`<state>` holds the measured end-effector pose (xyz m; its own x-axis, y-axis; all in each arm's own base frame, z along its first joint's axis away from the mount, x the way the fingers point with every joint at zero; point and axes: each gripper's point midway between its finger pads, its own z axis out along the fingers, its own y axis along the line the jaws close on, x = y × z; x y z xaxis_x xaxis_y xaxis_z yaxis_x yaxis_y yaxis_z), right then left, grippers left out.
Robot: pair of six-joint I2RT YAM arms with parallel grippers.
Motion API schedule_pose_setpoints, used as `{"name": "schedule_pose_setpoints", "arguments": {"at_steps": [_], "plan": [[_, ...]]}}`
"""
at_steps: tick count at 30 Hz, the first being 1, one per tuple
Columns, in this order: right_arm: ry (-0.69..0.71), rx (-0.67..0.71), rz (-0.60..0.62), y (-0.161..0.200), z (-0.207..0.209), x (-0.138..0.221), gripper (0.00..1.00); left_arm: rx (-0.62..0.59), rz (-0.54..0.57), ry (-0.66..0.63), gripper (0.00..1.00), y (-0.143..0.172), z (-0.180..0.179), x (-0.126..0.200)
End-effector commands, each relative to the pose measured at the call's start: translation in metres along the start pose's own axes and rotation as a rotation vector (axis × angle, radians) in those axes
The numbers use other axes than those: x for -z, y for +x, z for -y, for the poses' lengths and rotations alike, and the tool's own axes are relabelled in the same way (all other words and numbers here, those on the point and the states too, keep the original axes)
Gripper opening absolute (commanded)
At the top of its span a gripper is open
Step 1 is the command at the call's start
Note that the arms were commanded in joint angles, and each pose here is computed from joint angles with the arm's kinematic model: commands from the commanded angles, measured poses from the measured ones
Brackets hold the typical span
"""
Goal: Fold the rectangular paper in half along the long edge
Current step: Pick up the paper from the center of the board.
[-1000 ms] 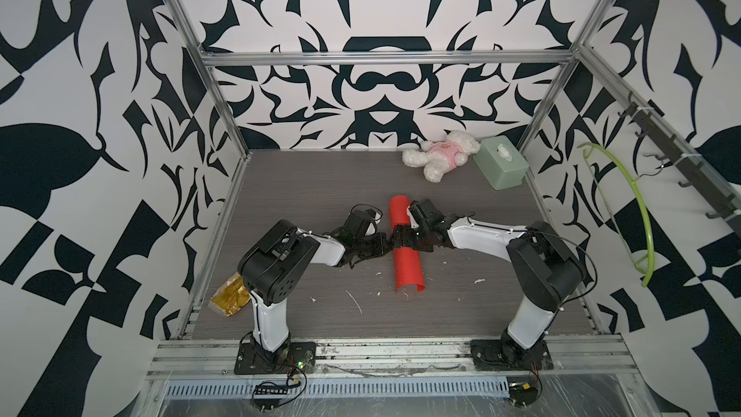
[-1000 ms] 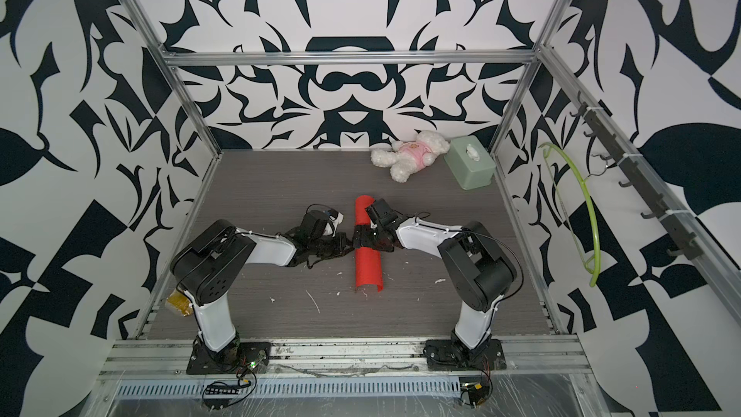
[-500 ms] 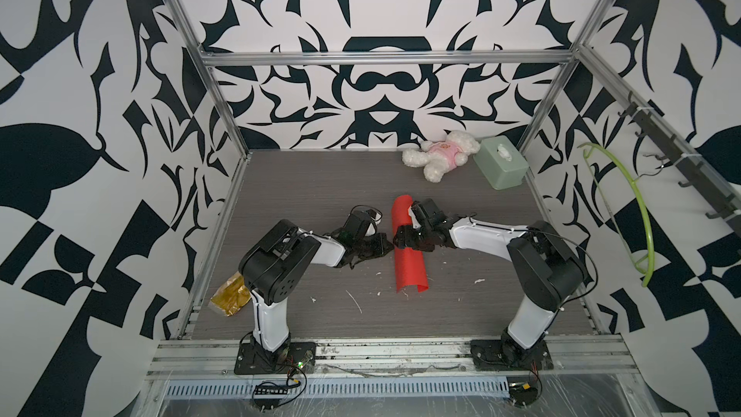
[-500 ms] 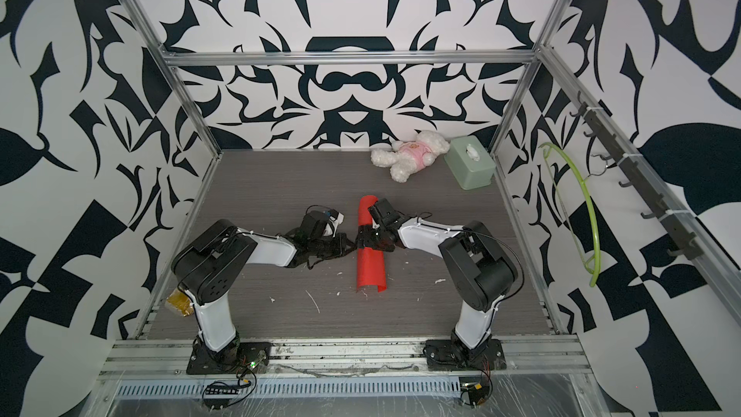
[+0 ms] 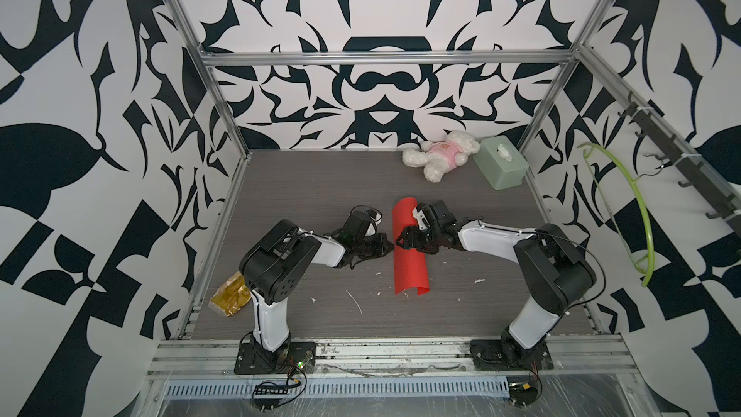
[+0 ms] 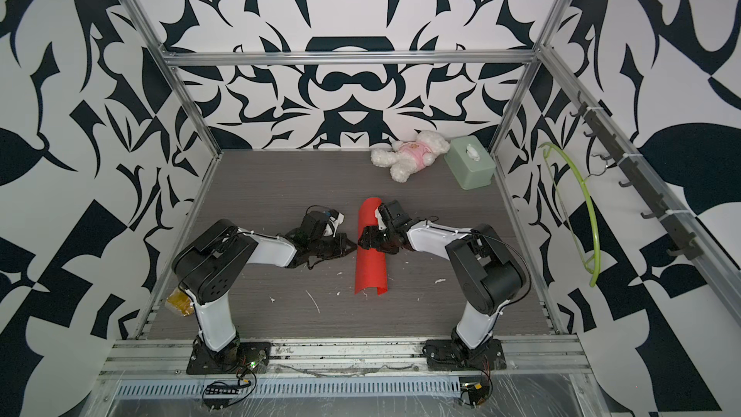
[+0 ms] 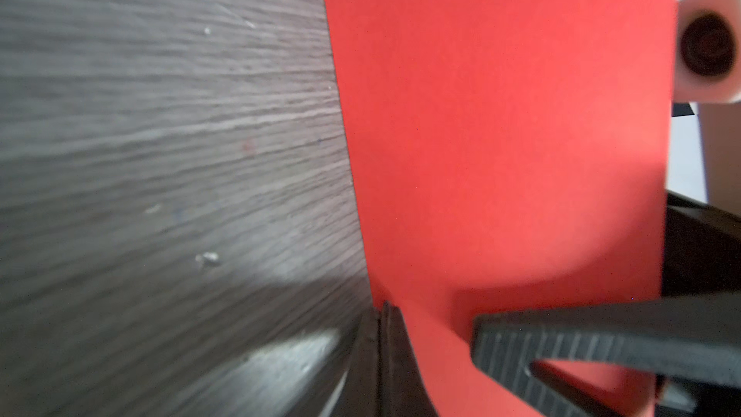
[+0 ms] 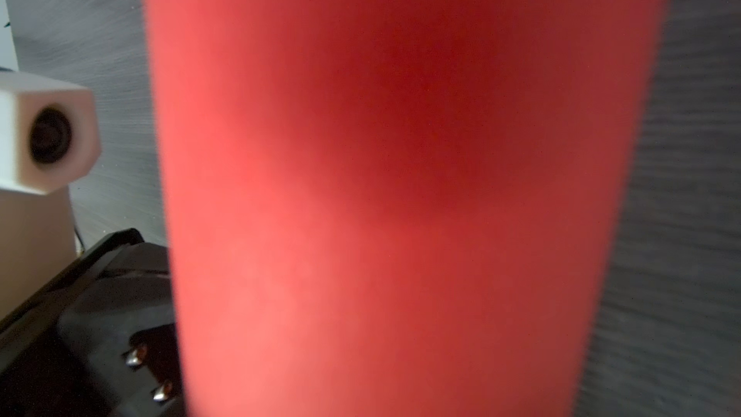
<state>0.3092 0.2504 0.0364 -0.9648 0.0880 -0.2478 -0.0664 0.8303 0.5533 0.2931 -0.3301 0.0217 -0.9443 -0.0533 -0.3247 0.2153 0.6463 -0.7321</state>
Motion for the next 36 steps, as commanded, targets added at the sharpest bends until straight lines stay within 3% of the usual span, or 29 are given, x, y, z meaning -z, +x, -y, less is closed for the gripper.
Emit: {"name": "schedule_pose_setpoints", "arguments": {"at_steps": [1,20,36], "plan": [[0.039,-0.041,-0.102,0.03,0.019,-0.005,0.71,0.075,-0.128,-0.145,0.0,0.047,-0.048,-0.002],[-0.009,-0.045,-0.134,0.041,0.02,-0.005,0.58,0.067,-0.112,-0.127,0.0,0.046,-0.048,-0.002],[-0.19,-0.097,-0.123,0.037,0.011,0.01,0.54,0.029,-0.016,-0.056,0.0,0.036,-0.036,0.013]]}}
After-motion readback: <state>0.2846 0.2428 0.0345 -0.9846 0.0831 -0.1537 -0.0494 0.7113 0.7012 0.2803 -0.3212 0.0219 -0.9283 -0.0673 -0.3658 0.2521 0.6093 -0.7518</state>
